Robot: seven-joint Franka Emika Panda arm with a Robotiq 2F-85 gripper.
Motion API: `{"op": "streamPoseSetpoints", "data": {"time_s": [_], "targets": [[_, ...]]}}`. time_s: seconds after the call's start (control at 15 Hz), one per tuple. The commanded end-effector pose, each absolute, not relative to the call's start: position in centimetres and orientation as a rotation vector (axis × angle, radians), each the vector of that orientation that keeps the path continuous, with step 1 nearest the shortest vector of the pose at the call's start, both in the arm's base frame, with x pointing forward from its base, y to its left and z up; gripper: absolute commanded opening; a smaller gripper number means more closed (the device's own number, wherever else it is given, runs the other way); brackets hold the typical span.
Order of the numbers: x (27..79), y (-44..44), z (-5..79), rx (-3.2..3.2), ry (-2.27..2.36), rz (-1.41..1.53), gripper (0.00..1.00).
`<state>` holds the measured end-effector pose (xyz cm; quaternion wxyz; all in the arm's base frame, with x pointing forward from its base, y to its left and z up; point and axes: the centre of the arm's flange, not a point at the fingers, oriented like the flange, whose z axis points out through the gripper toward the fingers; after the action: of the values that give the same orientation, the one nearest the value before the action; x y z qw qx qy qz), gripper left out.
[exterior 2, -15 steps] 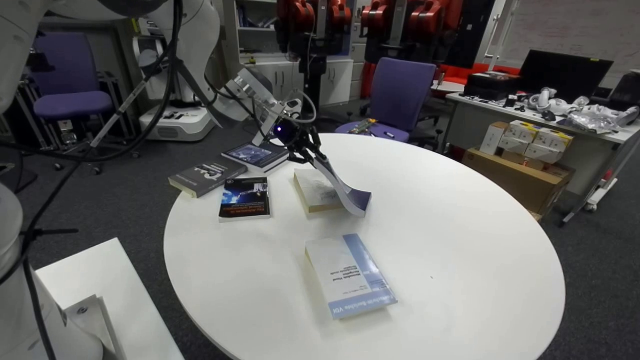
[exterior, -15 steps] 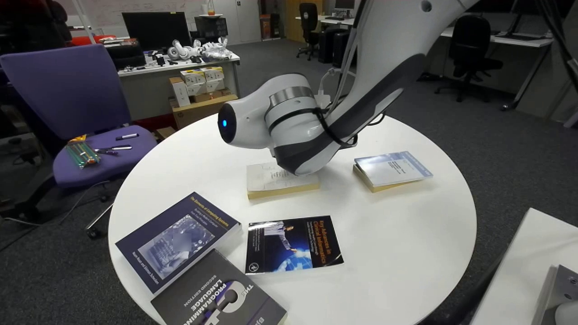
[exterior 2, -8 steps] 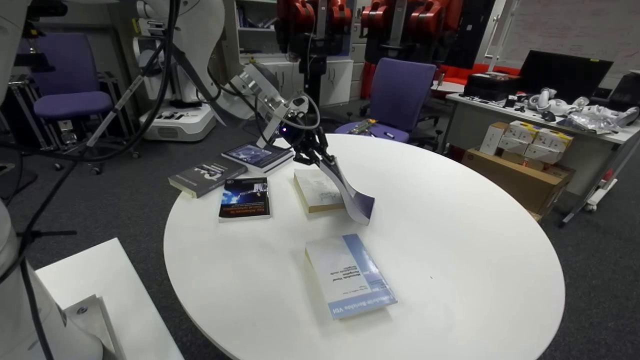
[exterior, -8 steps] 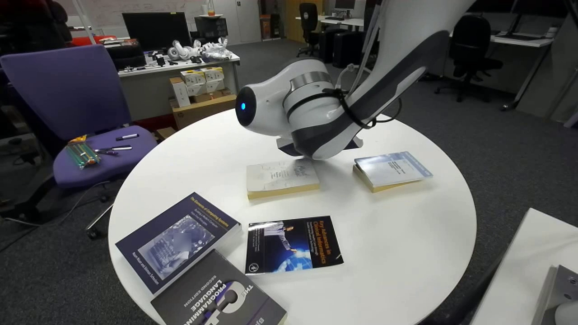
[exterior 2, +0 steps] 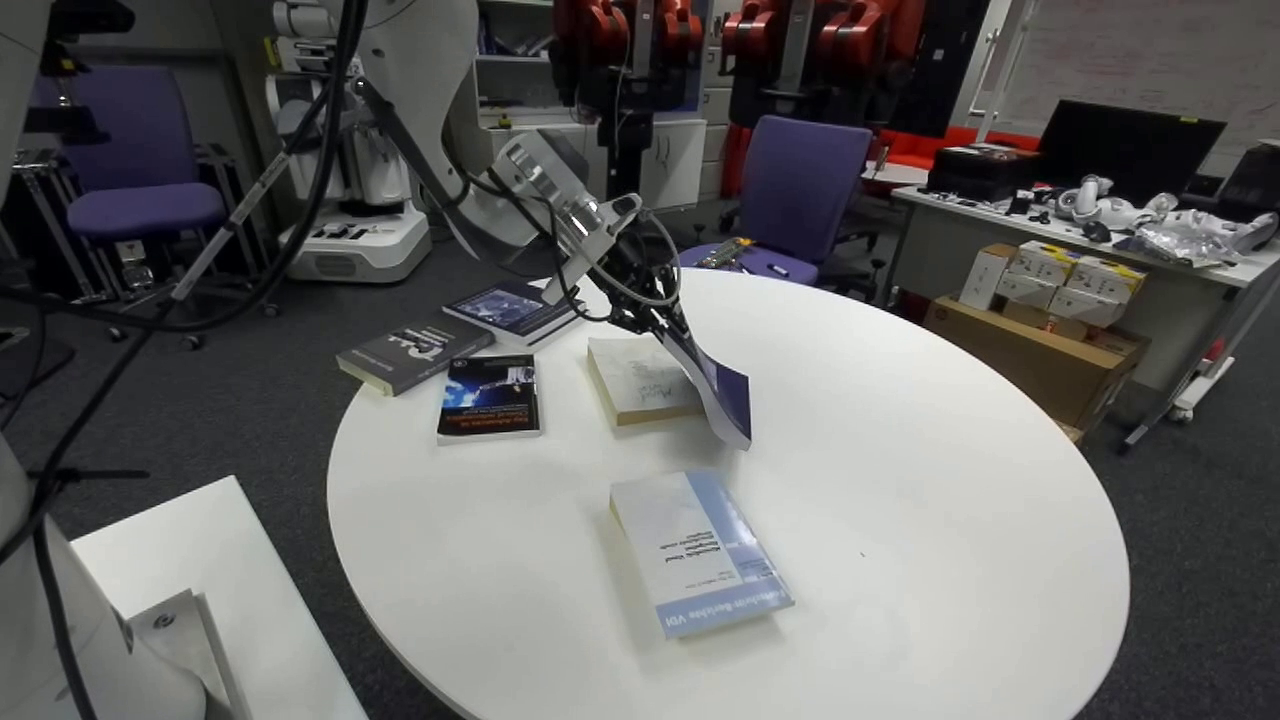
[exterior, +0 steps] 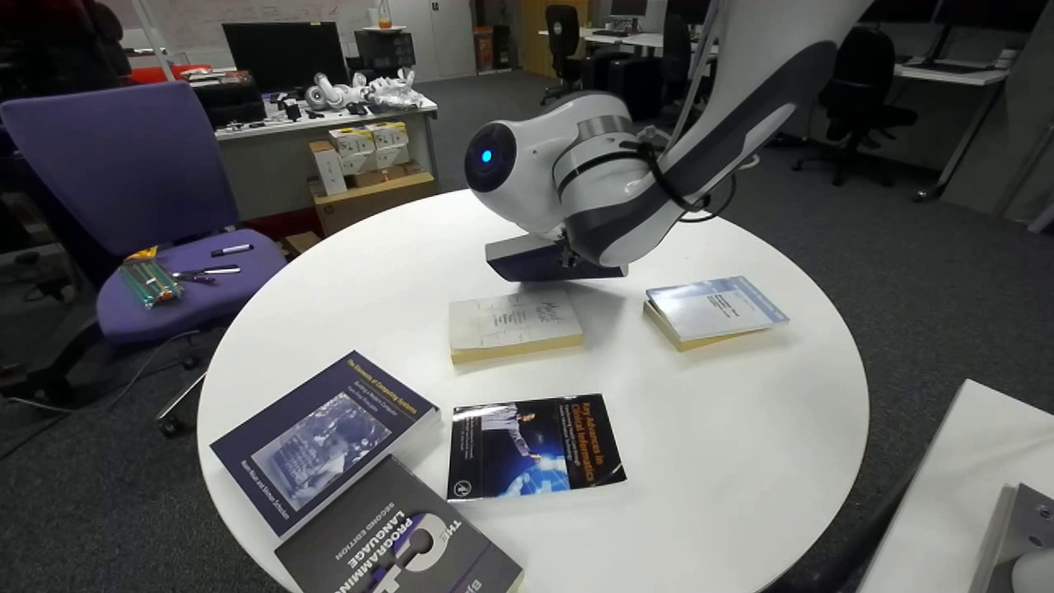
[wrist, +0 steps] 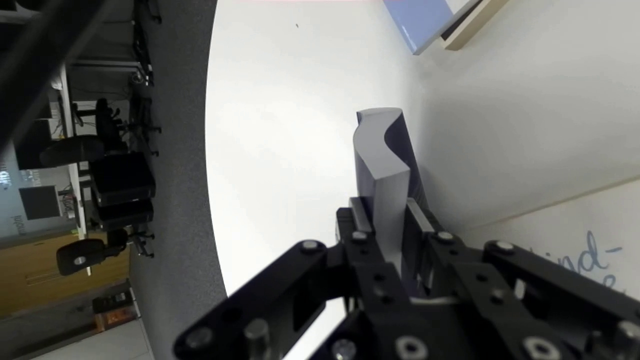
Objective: Move the blue book to the right
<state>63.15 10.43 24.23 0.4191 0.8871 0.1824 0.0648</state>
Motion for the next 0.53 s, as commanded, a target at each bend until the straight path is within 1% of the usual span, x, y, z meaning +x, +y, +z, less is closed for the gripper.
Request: {"op": "streamPoseSetpoints", "data": {"time_s": [0.0,0.47], "targets": [[63.0,8.0,25.4,2.149,0.44,0.175,0.05],[63.0,0.9,22.5,2.178,0.356,0.073,0.05]]}}
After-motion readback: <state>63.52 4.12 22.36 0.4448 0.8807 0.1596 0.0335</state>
